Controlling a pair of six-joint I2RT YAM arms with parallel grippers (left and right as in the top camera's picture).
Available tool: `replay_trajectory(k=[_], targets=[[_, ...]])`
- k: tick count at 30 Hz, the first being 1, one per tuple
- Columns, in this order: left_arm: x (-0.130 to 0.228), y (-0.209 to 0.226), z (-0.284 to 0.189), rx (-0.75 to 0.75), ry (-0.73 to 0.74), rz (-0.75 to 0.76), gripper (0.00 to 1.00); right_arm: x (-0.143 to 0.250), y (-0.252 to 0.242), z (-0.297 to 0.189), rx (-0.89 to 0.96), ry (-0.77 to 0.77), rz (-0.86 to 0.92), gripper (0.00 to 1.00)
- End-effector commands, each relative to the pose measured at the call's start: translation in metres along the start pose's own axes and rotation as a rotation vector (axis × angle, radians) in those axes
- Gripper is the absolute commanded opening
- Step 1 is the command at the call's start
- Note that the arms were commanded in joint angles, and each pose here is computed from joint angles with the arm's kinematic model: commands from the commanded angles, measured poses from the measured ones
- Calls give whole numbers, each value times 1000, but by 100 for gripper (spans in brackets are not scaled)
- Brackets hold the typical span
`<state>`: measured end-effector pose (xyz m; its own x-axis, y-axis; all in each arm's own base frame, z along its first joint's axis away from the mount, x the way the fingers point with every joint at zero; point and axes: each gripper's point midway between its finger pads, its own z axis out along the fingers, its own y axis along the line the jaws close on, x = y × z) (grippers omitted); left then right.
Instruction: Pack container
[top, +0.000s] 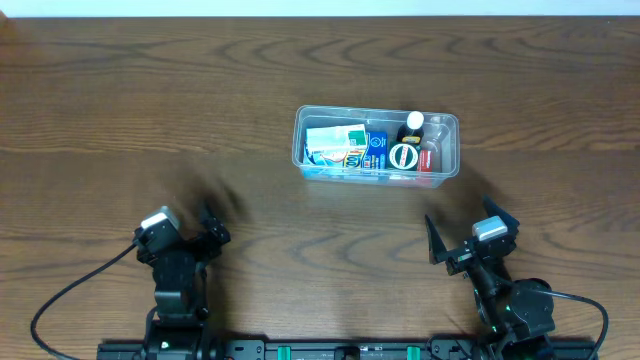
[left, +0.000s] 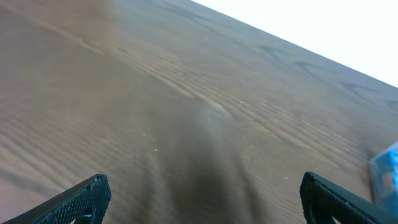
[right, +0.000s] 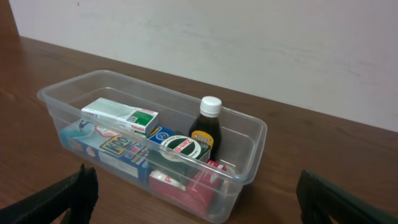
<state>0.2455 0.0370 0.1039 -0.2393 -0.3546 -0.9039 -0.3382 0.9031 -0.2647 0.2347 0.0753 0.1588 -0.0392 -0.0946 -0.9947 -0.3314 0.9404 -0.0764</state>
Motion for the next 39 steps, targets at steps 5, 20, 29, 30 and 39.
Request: replay_trajectory(k=[5,20,29,30,39], targets=[[4,-5,-3,54,-27,74,98,1,-1,0,4,0,-11,99],[-13,-21,-13,154,-115,300,98,1,-1,0,4,0,-11,99],[-25,-23,-18,161,-173,287,98,1,-1,0,4,0,-11,99],[-25,-23,-18,161,-173,287,98,1,-1,0,4,0,-11,99],[-25,-23,-18,161,-171,287,98,1,-1,0,4,0,-11,99]])
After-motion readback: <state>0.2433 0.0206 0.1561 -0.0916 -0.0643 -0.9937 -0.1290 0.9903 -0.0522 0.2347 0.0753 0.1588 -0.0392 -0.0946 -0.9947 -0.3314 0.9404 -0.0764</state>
